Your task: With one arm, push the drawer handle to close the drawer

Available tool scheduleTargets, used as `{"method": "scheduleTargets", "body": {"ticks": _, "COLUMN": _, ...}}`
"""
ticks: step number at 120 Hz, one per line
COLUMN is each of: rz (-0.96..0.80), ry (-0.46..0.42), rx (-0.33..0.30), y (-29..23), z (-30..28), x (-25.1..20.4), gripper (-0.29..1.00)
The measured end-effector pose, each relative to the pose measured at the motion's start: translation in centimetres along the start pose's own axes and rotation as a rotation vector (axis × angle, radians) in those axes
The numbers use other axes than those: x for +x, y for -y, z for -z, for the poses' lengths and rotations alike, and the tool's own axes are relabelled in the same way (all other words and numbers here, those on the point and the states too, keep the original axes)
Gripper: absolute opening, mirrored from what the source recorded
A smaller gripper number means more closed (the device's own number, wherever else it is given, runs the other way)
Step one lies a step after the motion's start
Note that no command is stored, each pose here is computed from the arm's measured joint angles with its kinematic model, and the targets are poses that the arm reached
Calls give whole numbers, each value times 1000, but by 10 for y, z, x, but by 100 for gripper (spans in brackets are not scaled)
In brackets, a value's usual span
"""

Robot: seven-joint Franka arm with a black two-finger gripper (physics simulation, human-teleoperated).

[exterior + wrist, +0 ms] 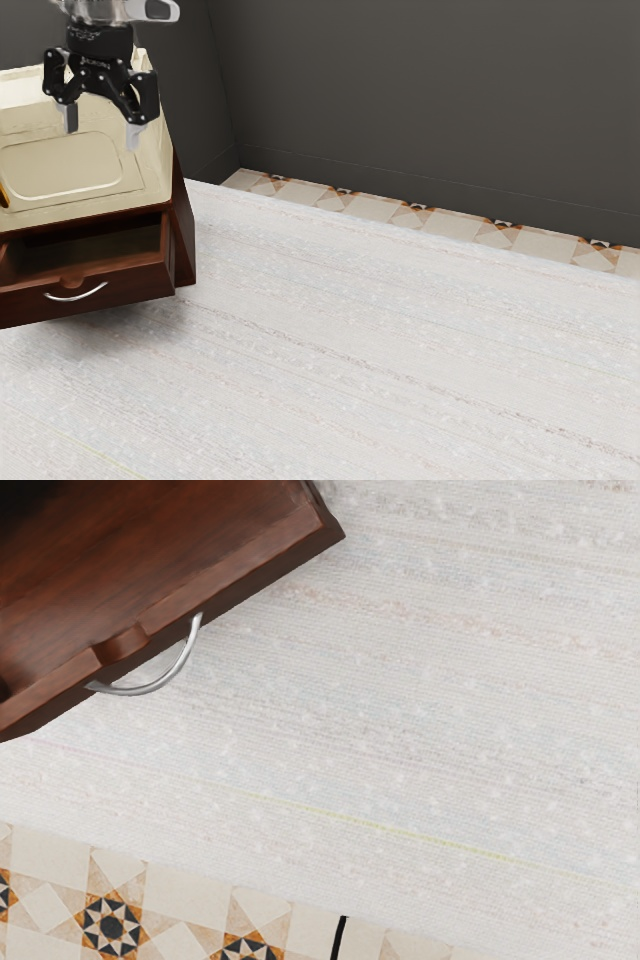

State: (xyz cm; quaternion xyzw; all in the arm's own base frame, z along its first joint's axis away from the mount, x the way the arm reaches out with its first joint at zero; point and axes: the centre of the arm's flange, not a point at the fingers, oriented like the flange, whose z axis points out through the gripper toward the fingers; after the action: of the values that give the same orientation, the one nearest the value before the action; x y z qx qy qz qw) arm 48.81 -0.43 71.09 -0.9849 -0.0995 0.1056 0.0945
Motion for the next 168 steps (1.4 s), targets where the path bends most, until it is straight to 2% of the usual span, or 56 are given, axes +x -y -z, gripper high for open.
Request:
{"method": "scheduleTargets", "body": {"ticks": 18, "rz": 67, "ry": -138, "rx": -69, "y": 13, "z": 7, "x": 25, "gripper": 70}}
{"method": "scheduleTargets", "body": {"ticks": 58, "rz": 268, "ry": -125, "rx": -92, "y": 46, "z": -19, "x": 49, "gripper": 70}}
{"method": "scheduleTargets", "body": {"ticks": 62, "rz": 294, "ry": -117, "rx": -84, "y": 51, "z": -27, "x": 39, "gripper": 70}}
{"method": "scheduleTargets", "body": {"ticks": 70, "rz": 344, "ry": -125, "rx": -45, "y": 46, "z": -62, "x": -14, "gripper": 70}}
{"method": "scheduleTargets", "body": {"ticks": 82, "rz": 384, "ry": -134, "rx": -73, "y": 31, "z": -121, "x": -61, "gripper": 70}}
{"method": "scheduleTargets", "body": {"ticks": 93, "rz": 421, "ry": -155, "rx": -116, "y": 24, "z": -157, "x": -80, "gripper": 51}}
{"method": "scheduleTargets", "body": {"ticks": 105, "rz": 520, "ry": -117, "rx": -160, "y": 47, "z": -210, "x": -73, "gripper": 25}}
{"method": "scheduleTargets", "body": {"ticks": 118, "rz": 603, "ry": -102, "rx": -208, "y": 67, "z": -253, "x": -69, "gripper": 9}}
{"method": "scheduleTargets", "body": {"ticks": 141, "rz": 661, "ry": -132, "rx": -219, "y": 76, "z": -308, "x": -60, "gripper": -3}}
{"method": "scheduleTargets", "body": {"ticks": 154, "rz": 686, "ry": -176, "rx": -228, "y": 87, "z": -318, "x": -55, "gripper": -5}}
{"method": "scheduleTargets", "body": {"ticks": 168, "rz": 687, "ry": -219, "rx": -209, "y": 101, "z": -327, "x": -45, "gripper": -7}}
